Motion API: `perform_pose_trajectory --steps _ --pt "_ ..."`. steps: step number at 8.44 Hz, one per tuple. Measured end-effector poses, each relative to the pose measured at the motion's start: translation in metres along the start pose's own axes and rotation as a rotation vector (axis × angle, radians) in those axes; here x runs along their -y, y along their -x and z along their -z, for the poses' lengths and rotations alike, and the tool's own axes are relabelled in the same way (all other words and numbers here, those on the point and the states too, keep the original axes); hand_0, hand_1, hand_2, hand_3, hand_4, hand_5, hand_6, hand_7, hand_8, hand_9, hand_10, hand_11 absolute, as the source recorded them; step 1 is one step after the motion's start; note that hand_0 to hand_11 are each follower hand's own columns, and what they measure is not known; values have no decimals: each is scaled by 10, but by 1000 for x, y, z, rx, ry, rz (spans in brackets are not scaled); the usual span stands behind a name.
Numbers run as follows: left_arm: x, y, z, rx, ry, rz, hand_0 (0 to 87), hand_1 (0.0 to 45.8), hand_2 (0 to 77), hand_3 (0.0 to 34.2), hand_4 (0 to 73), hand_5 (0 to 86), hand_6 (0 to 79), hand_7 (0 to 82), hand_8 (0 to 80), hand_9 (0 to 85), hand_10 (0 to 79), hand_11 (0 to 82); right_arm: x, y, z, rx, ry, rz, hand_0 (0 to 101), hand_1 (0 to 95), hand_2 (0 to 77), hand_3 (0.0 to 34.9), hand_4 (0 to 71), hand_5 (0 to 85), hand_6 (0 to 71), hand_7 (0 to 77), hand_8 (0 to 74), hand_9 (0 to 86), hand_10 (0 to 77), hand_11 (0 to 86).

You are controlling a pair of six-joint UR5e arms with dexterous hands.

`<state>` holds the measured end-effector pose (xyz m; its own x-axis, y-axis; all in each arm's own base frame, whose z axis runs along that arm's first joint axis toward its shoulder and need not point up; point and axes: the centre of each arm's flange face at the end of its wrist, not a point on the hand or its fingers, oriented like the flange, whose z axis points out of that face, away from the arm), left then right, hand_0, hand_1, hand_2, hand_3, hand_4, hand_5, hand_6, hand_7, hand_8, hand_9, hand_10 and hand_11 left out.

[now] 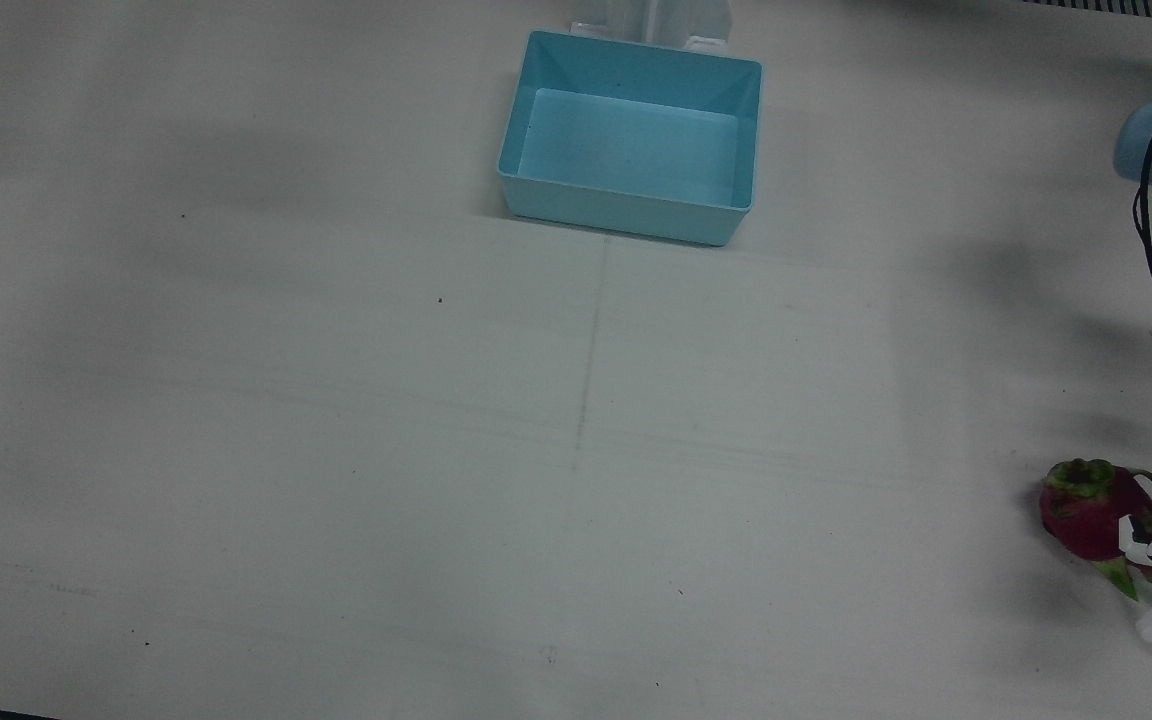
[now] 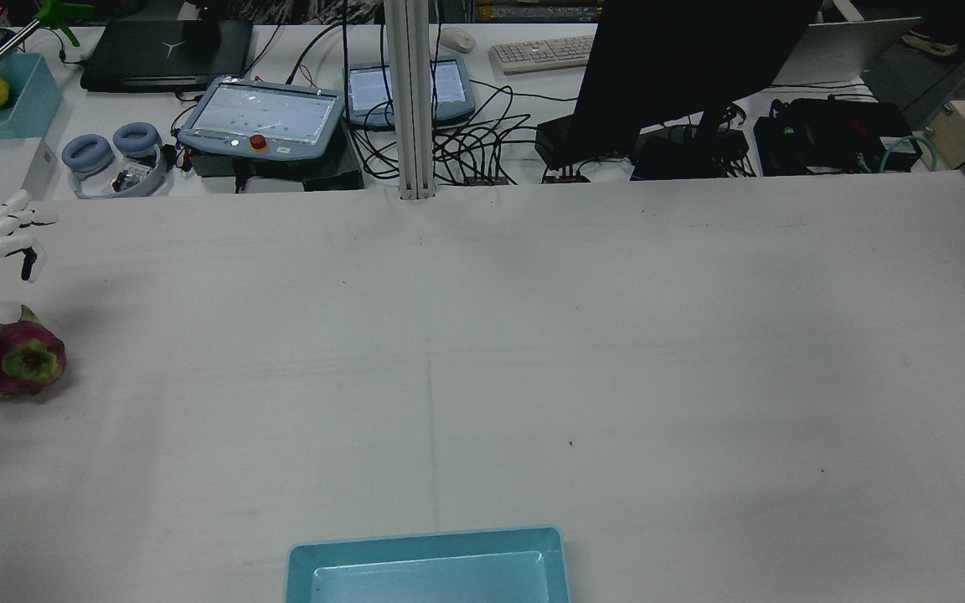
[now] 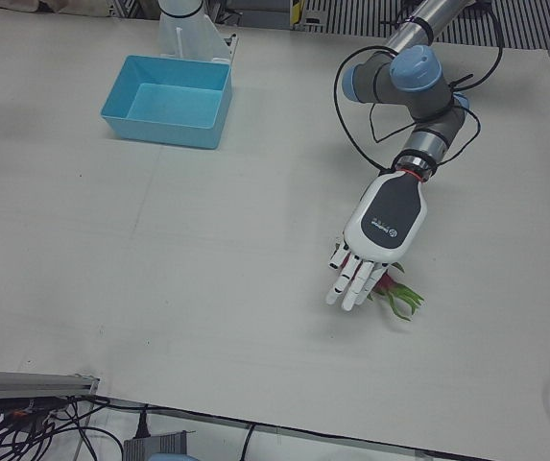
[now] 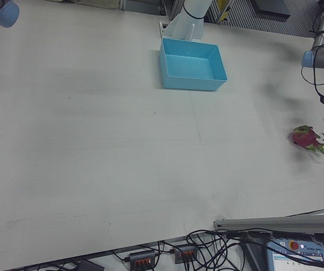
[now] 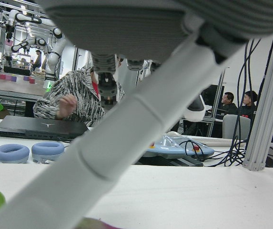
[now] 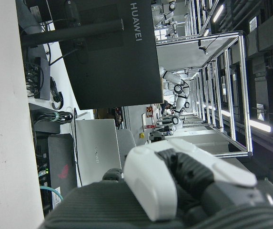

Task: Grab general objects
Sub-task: 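Reach the left hand down over the pink dragon fruit and close fingers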

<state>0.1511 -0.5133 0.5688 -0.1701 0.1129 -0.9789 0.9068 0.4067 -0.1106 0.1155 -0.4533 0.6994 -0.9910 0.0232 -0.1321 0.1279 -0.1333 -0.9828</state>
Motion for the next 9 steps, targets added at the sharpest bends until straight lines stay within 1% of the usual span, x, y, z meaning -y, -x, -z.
perform_pose_trajectory --steps 2,4,5,7,9 --pt "-2 6 4 18 5 -43 797 0 5 0 82 704 5 229 16 33 387 11 0 0 0 0 0 -1 0 949 774 0 0 0 0 0 0 5 0 0" --pt "-11 17 2 34 18 -86 798 0 5 0 82 704 5 256 16 27 387 11 0 0 0 0 0 -1 0 949 774 0 0 0 0 0 0 5 0 0" --pt "-13 21 2 37 21 -98 798 0 5 0 82 704 5 273 16 27 387 11 0 0 0 0 0 -1 0 949 774 0 0 0 0 0 0 5 0 0" --pt "-14 29 1 40 23 -108 797 0 5 0 82 704 5 278 16 27 387 11 0 0 0 0 0 -1 0 949 774 0 0 0 0 0 0 5 0 5" --pt "-25 37 1 48 27 -123 797 0 5 0 82 704 5 284 16 38 387 11 0 0 0 0 0 0 0 949 774 0 0 0 0 0 0 5 0 0"
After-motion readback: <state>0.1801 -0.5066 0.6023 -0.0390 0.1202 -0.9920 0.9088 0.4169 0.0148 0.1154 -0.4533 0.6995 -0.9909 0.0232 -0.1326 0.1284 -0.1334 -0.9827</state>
